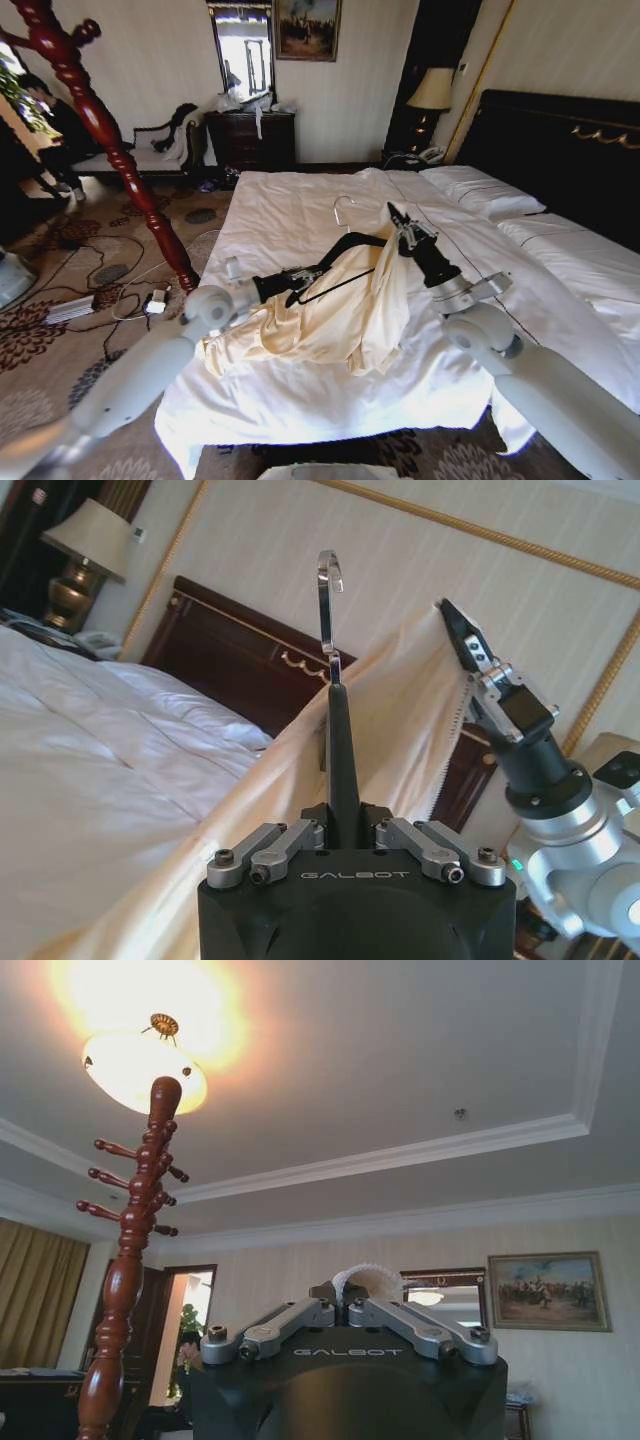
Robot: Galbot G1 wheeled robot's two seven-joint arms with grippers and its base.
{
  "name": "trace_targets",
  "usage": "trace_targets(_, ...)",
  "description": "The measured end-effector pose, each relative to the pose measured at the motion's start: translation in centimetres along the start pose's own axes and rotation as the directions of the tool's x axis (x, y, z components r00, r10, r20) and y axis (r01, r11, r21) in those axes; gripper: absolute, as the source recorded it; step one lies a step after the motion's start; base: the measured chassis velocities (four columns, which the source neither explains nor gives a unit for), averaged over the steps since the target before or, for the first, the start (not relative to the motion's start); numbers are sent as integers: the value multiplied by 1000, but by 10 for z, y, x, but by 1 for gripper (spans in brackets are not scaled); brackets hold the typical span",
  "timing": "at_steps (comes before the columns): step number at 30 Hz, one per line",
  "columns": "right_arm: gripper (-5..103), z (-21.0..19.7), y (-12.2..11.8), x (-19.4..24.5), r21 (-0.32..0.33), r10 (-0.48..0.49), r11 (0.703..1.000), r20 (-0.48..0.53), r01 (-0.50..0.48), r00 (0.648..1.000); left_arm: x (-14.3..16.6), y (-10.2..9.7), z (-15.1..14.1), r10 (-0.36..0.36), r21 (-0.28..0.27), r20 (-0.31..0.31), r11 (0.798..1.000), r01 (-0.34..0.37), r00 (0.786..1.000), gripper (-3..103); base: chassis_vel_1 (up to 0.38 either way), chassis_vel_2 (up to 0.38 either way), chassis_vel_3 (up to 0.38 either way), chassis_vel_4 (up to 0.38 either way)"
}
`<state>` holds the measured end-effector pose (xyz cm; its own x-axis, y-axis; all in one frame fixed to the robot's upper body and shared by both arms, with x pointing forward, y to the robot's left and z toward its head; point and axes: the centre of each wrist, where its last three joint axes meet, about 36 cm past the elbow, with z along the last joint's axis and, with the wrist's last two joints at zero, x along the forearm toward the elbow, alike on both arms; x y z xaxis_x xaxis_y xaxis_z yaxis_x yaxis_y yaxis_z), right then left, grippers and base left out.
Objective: Pick up the clothes from the bed and hang them on the clothes hanger.
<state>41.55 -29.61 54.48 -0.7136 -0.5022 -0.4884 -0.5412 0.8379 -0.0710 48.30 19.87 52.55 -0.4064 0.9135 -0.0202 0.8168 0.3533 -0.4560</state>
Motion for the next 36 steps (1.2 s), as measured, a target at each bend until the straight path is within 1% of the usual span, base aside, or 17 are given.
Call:
trace_targets(5,1,7,3,-1,-13,-8,1000,-4,8,1000,-14,0,11,15,17,7,1000,-15,1000,16,0,0,0,0)
trace_targets(9,1,8,5,0,-17,-16,1000,-1,16,1000,-20,2,13,17,27,17,999,-18,1000,16,0,0,0,0)
trace_targets(13,1,4,9,-1,-19,-44,999,32,44,999,-26,6,16,10,36,27,999,-11,1000,16,0,0,0,0)
trace_targets(16,1,-8,21,-1,-8,-89,996,60,90,994,-32,7,17,5,43,36,999,-6,999,16,0,0,0,0)
trace_targets(17,1,-8,21,-1,-8,-89,996,60,90,994,-32,7,17,5,43,36,999,-6,999,16,0,0,0,0)
trace_targets(19,1,-11,26,3,0,-116,993,50,117,992,-33,7,16,7,40,37,999,-8,999,16,0,0,0,0)
trace_targets(21,1,-8,29,13,18,-156,988,8,155,988,-34,7,13,8,35,42,999,-9,999,16,0,0,0,0)
trace_targets(23,1,-6,30,17,25,-165,986,-7,166,986,-35,7,12,7,34,47,999,-9,999,16,0,0,0,0)
trace_targets(25,1,0,33,26,33,-177,984,-33,178,984,-38,8,7,4,34,66,999,-6,998,16,0,0,0,0)
trace_targets(32,-1,6,38,36,43,-179,982,-62,182,982,-42,5,4,-1,35,84,999,-2,996,16,0,0,0,0)
trace_targets(33,5,7,39,37,43,-178,983,-65,181,982,-42,4,4,-2,34,85,999,-1,996,16,0,0,0,0)
trace_targets(35,5,7,40,38,41,-179,982,-67,182,982,-42,4,3,-3,33,86,999,0,996,16,0,0,0,0)
trace_targets(36,10,7,41,39,38,-183,982,-69,186,981,-41,3,3,-5,32,86,999,2,996,16,0,0,0,0)
